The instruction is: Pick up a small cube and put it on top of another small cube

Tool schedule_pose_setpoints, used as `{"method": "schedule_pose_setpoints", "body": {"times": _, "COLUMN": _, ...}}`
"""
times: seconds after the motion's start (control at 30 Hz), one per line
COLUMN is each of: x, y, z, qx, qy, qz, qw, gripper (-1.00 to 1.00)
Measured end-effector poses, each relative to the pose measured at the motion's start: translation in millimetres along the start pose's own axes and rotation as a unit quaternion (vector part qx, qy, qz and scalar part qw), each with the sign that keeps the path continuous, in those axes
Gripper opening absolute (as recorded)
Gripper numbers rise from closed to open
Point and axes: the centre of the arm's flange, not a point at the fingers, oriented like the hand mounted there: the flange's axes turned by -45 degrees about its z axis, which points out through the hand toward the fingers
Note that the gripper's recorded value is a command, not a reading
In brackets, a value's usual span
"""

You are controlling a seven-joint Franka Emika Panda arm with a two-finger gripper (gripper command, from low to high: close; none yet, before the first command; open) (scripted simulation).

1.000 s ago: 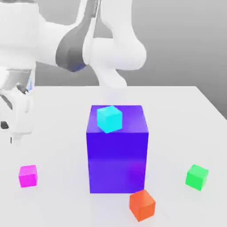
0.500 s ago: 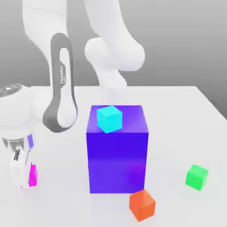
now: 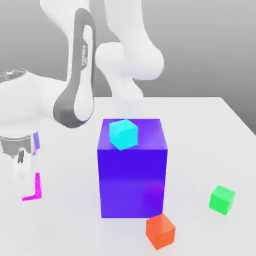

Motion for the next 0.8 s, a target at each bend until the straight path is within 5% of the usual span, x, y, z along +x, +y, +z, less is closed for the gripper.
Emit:
{"method": "schedule_pose_setpoints", "body": {"times": 0.37, "x": -276.1, "y": -187.6, "z": -56.2, "qx": 0.058, "qy": -0.018, "qz": -0.264, "qw": 0.963, "gripper": -1.00}}
{"method": "schedule_pose_setpoints", "body": {"times": 0.8, "x": -472.4, "y": -122.2, "z": -31.2, "qx": -0.017, "qy": -0.033, "qz": -0.331, "qw": 0.943, "gripper": -1.00}}
